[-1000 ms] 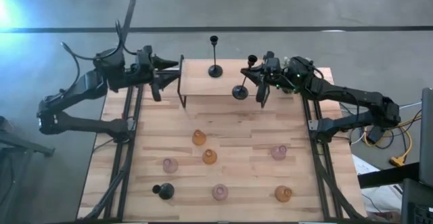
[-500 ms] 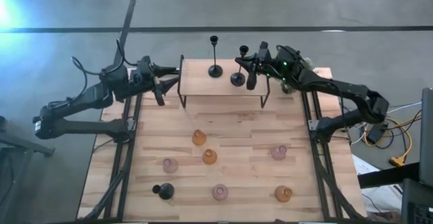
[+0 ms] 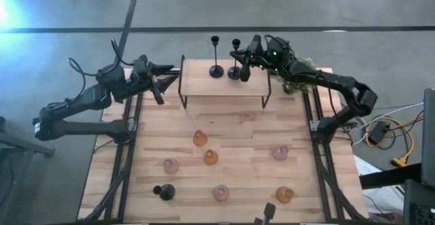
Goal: Pick & Place candle stick holders
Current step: Put the top black candle holder on the shelf
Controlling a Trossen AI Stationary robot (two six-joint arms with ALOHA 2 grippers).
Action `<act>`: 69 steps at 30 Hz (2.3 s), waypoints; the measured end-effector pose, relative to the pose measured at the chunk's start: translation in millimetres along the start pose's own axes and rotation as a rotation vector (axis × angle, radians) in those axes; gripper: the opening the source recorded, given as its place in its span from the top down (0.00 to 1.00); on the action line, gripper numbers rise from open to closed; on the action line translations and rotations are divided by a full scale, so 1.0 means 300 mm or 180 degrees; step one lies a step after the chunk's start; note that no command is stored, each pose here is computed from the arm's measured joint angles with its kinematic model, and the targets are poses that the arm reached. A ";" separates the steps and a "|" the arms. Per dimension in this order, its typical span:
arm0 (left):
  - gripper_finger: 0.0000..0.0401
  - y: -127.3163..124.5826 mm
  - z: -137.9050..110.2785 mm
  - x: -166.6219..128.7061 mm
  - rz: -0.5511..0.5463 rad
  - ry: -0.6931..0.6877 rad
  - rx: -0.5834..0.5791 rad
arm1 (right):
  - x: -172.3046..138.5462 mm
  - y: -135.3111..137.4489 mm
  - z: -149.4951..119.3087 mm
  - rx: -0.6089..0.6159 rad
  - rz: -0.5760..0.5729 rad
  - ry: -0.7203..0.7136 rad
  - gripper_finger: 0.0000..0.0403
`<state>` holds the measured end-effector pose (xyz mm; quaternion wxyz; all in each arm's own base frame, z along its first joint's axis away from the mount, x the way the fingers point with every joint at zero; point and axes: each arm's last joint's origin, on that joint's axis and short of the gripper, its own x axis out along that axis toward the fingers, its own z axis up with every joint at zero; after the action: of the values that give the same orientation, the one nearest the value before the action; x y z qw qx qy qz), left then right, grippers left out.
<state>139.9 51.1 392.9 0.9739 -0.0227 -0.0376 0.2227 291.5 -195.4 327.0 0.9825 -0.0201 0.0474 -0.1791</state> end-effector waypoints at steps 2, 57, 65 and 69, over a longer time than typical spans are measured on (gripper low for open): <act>0.48 0.001 0.002 -0.003 0.0014 -0.0011 -0.0001 | 0.006 -0.012 0.000 -0.0009 -0.0026 -0.0018 0.98; 0.48 0.004 0.002 -0.005 0.0106 -0.0015 0.0001 | 0.024 -0.069 -0.066 0.0275 -0.0125 -0.0052 0.98; 0.48 0.004 0.002 -0.005 0.0106 -0.0014 0.0001 | 0.024 -0.069 -0.066 0.0257 -0.0125 -0.0052 0.98; 0.48 0.004 0.001 -0.005 0.0106 -0.0012 0.0002 | 0.024 -0.069 -0.066 0.0285 -0.0125 -0.0053 0.97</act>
<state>138.0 51.5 393.2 0.9700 -0.0227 -0.0389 0.2389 289.0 -217.7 307.9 0.9791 0.0215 0.0308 -0.2000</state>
